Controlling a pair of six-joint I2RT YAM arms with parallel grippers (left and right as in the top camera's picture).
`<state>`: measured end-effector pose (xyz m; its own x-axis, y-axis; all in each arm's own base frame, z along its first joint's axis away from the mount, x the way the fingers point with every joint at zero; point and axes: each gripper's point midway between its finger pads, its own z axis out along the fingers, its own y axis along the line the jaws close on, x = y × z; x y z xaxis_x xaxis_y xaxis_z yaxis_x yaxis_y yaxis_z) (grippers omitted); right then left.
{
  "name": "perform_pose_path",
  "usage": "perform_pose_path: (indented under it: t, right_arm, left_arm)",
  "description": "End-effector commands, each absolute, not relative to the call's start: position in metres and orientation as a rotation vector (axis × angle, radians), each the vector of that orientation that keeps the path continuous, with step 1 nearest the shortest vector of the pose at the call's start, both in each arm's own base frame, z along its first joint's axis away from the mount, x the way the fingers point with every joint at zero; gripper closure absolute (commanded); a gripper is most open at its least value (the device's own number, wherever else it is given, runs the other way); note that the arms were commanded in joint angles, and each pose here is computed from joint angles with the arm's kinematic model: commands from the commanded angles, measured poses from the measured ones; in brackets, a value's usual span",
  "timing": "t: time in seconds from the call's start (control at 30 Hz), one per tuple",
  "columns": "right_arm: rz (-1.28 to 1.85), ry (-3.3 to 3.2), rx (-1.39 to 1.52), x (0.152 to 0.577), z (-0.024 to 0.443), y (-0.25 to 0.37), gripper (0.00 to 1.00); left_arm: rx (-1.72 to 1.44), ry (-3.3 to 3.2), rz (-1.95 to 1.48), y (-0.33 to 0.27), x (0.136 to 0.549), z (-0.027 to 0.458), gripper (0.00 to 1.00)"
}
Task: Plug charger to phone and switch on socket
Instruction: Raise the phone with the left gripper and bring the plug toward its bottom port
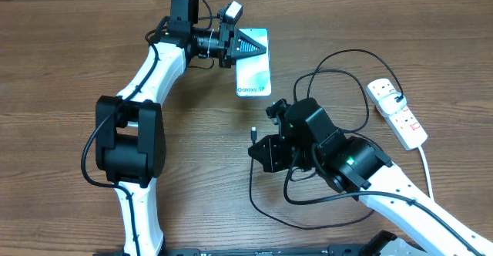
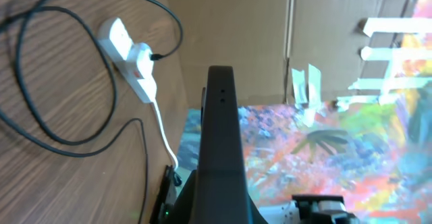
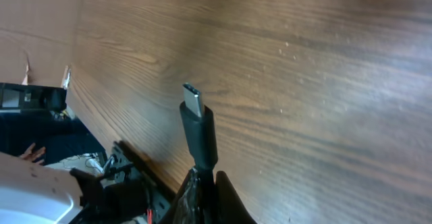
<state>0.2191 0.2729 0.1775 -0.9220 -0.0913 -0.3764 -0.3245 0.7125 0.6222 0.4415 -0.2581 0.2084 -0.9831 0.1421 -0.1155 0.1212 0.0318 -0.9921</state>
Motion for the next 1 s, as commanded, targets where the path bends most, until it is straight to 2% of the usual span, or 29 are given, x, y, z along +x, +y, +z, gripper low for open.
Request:
perform_pose_path:
  t: [0.0, 0.17, 0.4, 0.73, 0.97]
  right_arm:
    - [1.029, 2.594, -0.373, 0.226, 0.170, 0.277, 0.96]
    - [1.011, 2.628, -0.282, 0.245, 0.157, 0.266, 0.96]
    - [1.250, 2.497, -0.241, 0.273, 0.185, 0.259, 0.96]
    - [1.448, 2.589, -0.293, 0.258, 0.165, 0.277, 0.96]
    - [1.465, 2.558, -0.280, 0.269, 0.164, 0.281, 0.96]
  left_arm:
    - [-0.403, -2.147, 2.201, -0.264, 0.427, 0.228, 0.96]
    - [-0.452, -2.155, 2.220, -0.266, 0.426, 0.228, 0.96]
    - [-0.503, -2.165, 2.240, -0.266, 0.425, 0.228, 0.96]
    - [-0.536, -2.171, 2.253, -0.267, 0.427, 0.229, 0.96]
    - [-0.524, -2.168, 2.248, -0.267, 0.427, 0.229, 0.96]
